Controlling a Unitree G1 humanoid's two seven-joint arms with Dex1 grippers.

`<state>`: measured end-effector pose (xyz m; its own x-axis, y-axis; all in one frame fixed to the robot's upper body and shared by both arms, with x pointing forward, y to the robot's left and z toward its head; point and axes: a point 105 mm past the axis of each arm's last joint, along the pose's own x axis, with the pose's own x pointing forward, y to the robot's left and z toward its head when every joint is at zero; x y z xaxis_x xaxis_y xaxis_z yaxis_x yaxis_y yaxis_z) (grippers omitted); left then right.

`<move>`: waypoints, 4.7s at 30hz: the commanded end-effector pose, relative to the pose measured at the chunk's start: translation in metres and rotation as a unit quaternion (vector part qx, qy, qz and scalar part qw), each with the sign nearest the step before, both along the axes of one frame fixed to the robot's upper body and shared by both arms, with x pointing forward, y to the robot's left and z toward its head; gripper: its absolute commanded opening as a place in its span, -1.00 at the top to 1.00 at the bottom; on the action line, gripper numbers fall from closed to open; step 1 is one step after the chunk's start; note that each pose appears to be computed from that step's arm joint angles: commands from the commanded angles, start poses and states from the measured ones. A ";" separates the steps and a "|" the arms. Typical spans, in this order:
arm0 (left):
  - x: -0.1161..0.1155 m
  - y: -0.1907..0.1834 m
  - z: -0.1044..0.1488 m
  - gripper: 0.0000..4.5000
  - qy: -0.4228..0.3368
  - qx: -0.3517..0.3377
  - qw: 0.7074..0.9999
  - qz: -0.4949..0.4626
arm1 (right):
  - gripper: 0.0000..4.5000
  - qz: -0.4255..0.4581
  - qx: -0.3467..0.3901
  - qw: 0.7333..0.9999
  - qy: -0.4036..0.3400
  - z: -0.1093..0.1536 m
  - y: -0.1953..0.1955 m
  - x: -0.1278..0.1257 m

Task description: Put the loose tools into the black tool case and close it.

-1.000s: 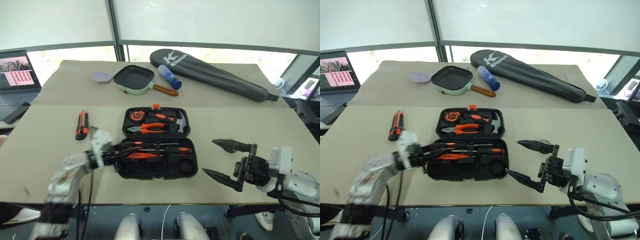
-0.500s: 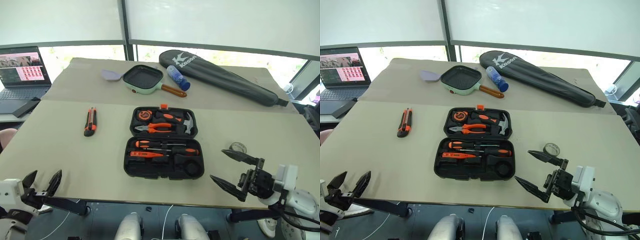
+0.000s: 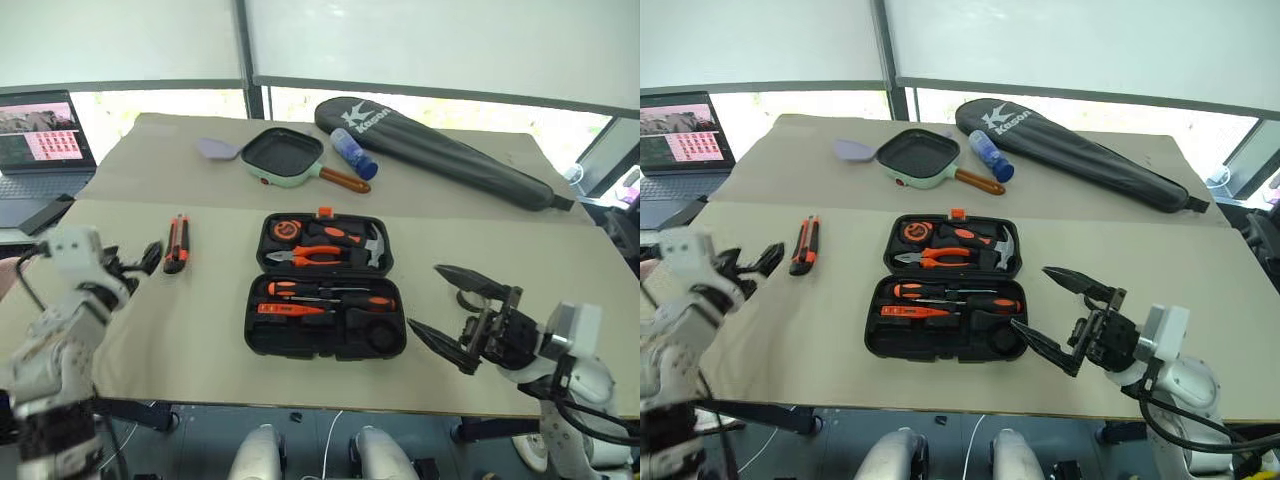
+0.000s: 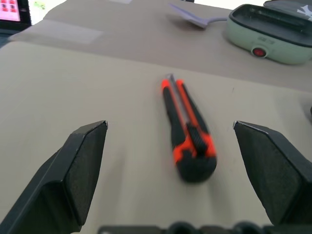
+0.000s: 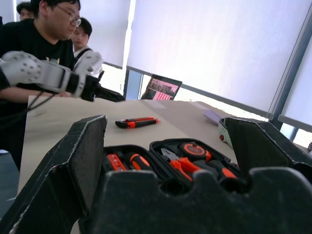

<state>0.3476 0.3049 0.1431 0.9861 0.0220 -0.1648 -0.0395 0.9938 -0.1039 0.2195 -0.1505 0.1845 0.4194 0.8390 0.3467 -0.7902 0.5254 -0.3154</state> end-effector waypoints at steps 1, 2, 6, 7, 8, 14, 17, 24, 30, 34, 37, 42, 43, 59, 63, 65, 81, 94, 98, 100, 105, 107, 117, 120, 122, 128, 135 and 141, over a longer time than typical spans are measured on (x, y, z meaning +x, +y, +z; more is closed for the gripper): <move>0.018 0.009 -0.014 -0.98 0.048 0.043 0.998 0.020 | -1.00 0.007 0.007 1.000 -0.015 0.007 0.004 -0.002; 0.025 0.008 -0.016 -0.98 0.057 0.059 0.996 0.017 | -1.00 0.007 0.007 1.000 -0.015 0.007 0.004 -0.002; 0.041 0.011 -0.032 -0.98 0.115 0.086 0.989 0.039 | -1.00 0.007 0.006 1.000 -0.014 0.003 0.004 -0.003; 0.041 0.013 -0.038 -0.98 0.130 0.085 0.987 0.049 | -1.00 0.007 0.006 1.000 -0.013 0.002 0.004 -0.004; 0.042 0.011 -0.041 -0.98 0.137 0.083 0.986 0.046 | -1.00 0.007 0.005 1.000 -0.013 0.002 0.003 -0.005; 0.044 -0.007 -0.052 -0.30 0.135 0.039 0.990 0.002 | -1.00 0.002 0.004 1.000 -0.009 -0.004 -0.001 -0.009; 0.043 -0.010 -0.051 0.18 0.122 0.034 0.992 -0.010 | -1.00 0.001 0.001 1.000 -0.007 -0.005 -0.003 -0.011; 0.025 -0.023 -0.001 0.21 -0.052 0.049 0.988 -0.136 | -1.00 -0.009 -0.014 1.000 -0.012 -0.001 -0.015 -0.018; -0.011 -0.064 0.028 0.21 -0.131 0.122 0.917 -0.356 | -1.00 -0.016 -0.042 0.999 0.002 0.003 -0.030 -0.032; -0.047 -0.110 0.024 0.21 -0.123 0.183 0.806 -0.550 | -1.00 -0.014 -0.076 0.996 0.042 -0.004 -0.040 -0.051; -0.061 -0.129 0.015 0.21 -0.098 0.212 0.747 -0.623 | -1.00 -0.021 -0.090 0.994 0.064 -0.011 -0.046 -0.061; -0.081 -0.153 -0.002 0.21 -0.058 0.236 0.667 -0.705 | -1.00 -0.043 -0.117 0.988 0.091 -0.025 -0.060 -0.074; -0.082 -0.154 -0.003 0.21 -0.056 0.236 0.663 -0.708 | -1.00 -0.044 -0.119 0.988 0.094 -0.026 -0.060 -0.075; -0.090 -0.179 -0.026 0.21 0.011 0.300 0.631 -0.715 | -1.00 -0.033 -0.128 0.984 0.119 -0.032 -0.042 -0.072; -0.080 -0.188 -0.027 0.21 0.011 0.304 0.638 -0.708 | -1.00 -0.027 -0.125 0.985 0.120 -0.031 -0.039 -0.070; -0.075 -0.195 -0.027 0.21 0.010 0.308 0.639 -0.705 | -1.00 -0.024 -0.123 0.985 0.121 -0.030 -0.038 -0.070; -0.073 -0.207 -0.007 0.21 -0.004 0.232 0.671 -0.704 | -1.00 -0.020 -0.099 0.982 0.160 -0.031 -0.038 -0.079; -0.070 -0.214 -0.035 0.21 0.015 0.294 0.627 -0.721 | -1.00 -0.035 -0.111 0.980 0.163 -0.030 -0.049 -0.065; -0.075 -0.210 -0.042 0.21 0.036 0.303 0.609 -0.732 | -1.00 -0.033 -0.115 0.979 0.164 -0.034 -0.048 -0.065; -0.076 -0.209 -0.044 0.21 0.050 0.300 0.608 -0.734 | -1.00 -0.032 -0.116 0.979 0.164 -0.035 -0.048 -0.065; -0.073 -0.211 -0.040 -0.52 0.039 0.296 0.618 -0.728 | -1.00 -0.028 -0.120 0.979 0.162 -0.036 -0.046 -0.065; -0.075 -0.215 -0.032 -0.85 0.017 0.275 0.621 -0.734 | -1.00 -0.026 -0.122 0.979 0.162 -0.037 -0.047 -0.064; -0.063 -0.207 0.009 -0.67 -0.073 0.161 0.681 -0.711 | -1.00 -0.024 -0.114 0.980 0.161 -0.041 -0.052 -0.056; -0.070 -0.212 -0.004 -0.17 -0.074 0.165 0.664 -0.725 | -1.00 -0.026 -0.109 0.981 0.159 -0.043 -0.051 -0.052; -0.070 -0.217 -0.014 0.16 -0.070 0.165 0.664 -0.726 | -1.00 -0.026 -0.107 0.981 0.157 -0.043 -0.051 -0.049; -0.069 -0.227 -0.048 0.98 -0.039 0.192 0.660 -0.725 | -1.00 -0.025 -0.105 0.982 0.154 -0.044 -0.048 -0.046; -0.060 -0.230 -0.069 0.98 0.013 0.186 0.682 -0.708 | -1.00 -0.020 -0.099 0.983 0.156 -0.044 -0.042 -0.047; -0.060 -0.220 -0.092 0.98 0.120 0.142 0.718 -0.671 | -1.00 -0.017 -0.094 0.982 0.161 -0.042 -0.039 -0.049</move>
